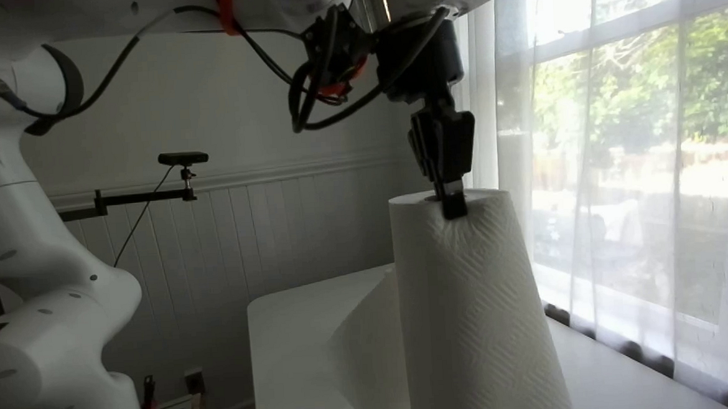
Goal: Remove the paper towel roll from the holder
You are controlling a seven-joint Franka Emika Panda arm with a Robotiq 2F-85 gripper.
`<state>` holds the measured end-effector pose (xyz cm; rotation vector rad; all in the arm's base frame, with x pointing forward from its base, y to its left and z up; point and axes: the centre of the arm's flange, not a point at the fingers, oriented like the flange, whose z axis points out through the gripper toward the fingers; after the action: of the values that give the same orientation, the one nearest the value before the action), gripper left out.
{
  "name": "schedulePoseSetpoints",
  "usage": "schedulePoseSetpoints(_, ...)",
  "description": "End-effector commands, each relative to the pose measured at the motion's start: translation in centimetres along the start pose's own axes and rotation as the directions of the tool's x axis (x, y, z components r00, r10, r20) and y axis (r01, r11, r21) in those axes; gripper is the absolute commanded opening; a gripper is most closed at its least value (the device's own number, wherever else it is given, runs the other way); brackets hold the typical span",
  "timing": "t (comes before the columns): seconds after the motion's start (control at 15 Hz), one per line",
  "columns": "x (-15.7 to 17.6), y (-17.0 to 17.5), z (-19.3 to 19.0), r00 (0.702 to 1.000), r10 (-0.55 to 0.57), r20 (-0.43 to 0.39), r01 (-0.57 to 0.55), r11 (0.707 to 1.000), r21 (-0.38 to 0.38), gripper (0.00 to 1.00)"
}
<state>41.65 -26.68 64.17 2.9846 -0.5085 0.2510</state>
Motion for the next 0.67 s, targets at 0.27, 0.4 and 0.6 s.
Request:
schedulePoseSetpoints(0.27, 0.4, -0.8, -6.8, 1.000, -0.029, 0.007, 0.029, 0.999, -0.017, 0.03)
schedulePoseSetpoints(0.4, 0.4, -1.1, -7.7, 1.000, -0.030, 0.007, 0.030, 0.999, -0.033, 0.03)
schedulePoseSetpoints(0.6, 0.4, -1.1, -9.6, 0.999, -0.043, 0.003, 0.043, 0.999, -0.024, 0.03)
